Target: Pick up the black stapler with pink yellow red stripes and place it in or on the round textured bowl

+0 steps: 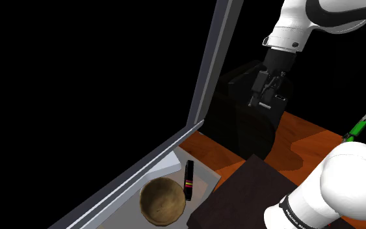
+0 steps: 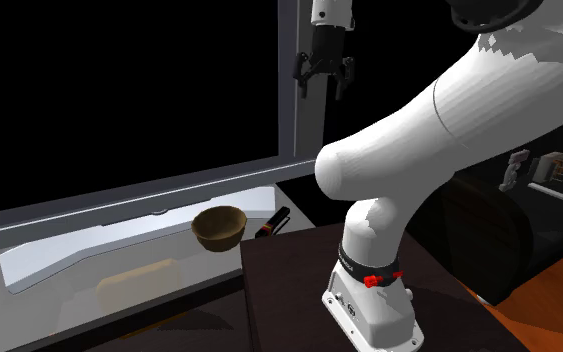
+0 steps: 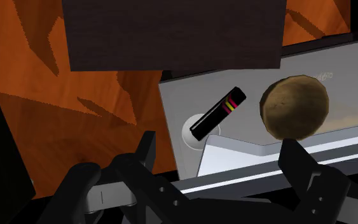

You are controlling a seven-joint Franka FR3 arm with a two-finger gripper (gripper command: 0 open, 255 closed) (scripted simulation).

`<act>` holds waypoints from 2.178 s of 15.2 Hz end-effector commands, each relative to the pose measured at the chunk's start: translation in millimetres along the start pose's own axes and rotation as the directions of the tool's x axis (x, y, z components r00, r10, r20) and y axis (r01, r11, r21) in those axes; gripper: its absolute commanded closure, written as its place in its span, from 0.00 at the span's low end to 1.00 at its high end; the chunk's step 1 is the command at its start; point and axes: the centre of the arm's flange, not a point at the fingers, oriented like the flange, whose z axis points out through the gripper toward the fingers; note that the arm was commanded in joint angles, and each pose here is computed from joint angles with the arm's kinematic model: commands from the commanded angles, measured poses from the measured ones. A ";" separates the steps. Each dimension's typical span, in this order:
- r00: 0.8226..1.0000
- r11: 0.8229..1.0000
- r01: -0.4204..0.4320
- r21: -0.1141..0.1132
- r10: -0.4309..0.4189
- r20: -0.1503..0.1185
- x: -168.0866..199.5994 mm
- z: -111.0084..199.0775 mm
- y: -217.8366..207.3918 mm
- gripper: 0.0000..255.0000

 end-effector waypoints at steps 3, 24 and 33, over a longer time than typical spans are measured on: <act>0.999 0.999 -0.045 -0.004 0.045 -0.010 2.8 24.9 -8.1 0.00; 0.864 0.869 -0.495 -0.013 0.490 -0.119 65.9 285.6 -74.7 0.00; 0.742 0.752 -0.659 -0.001 0.650 -0.164 108.8 395.4 -88.5 0.00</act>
